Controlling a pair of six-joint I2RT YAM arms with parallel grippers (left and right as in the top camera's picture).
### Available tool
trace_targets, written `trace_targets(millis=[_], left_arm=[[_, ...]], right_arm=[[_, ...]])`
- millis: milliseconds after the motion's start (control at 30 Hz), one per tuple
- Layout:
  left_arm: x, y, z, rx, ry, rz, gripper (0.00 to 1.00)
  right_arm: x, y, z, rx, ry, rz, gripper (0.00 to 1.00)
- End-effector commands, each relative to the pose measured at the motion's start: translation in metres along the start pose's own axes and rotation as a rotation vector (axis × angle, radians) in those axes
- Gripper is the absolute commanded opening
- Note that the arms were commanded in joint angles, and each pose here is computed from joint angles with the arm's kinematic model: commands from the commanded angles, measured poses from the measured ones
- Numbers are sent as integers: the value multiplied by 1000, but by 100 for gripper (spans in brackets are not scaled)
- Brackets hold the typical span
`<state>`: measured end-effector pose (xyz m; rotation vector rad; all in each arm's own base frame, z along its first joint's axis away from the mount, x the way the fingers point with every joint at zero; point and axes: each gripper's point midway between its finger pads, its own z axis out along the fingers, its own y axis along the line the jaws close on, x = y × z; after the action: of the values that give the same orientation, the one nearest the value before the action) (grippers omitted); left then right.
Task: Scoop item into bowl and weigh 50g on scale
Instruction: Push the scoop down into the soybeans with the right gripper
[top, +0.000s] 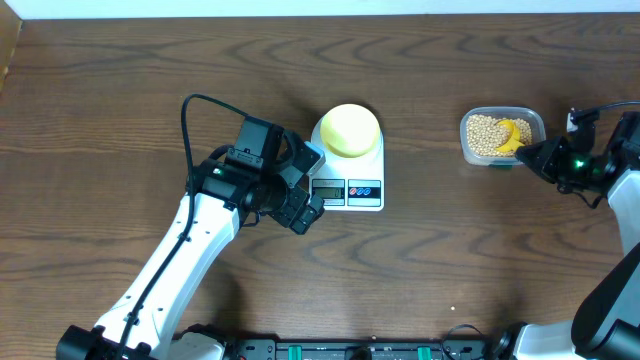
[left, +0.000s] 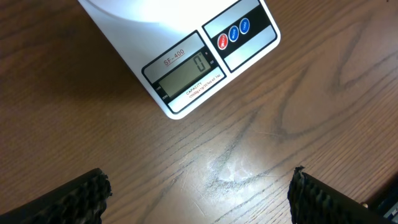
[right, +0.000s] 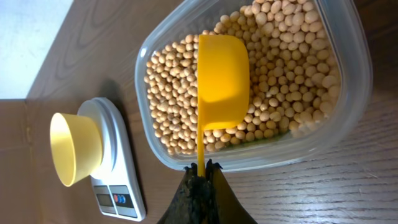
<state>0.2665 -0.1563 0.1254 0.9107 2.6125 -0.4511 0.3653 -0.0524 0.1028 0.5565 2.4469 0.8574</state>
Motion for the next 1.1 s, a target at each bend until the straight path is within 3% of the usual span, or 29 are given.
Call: trace_targets(millis=[0, 1067], left_arm=[[2, 1, 0, -11, 7, 18, 94], [2, 1, 0, -11, 7, 18, 94]], right_arm=[[3, 2, 1, -42, 8, 36, 1], [2, 6, 10, -114, 26, 82, 1]])
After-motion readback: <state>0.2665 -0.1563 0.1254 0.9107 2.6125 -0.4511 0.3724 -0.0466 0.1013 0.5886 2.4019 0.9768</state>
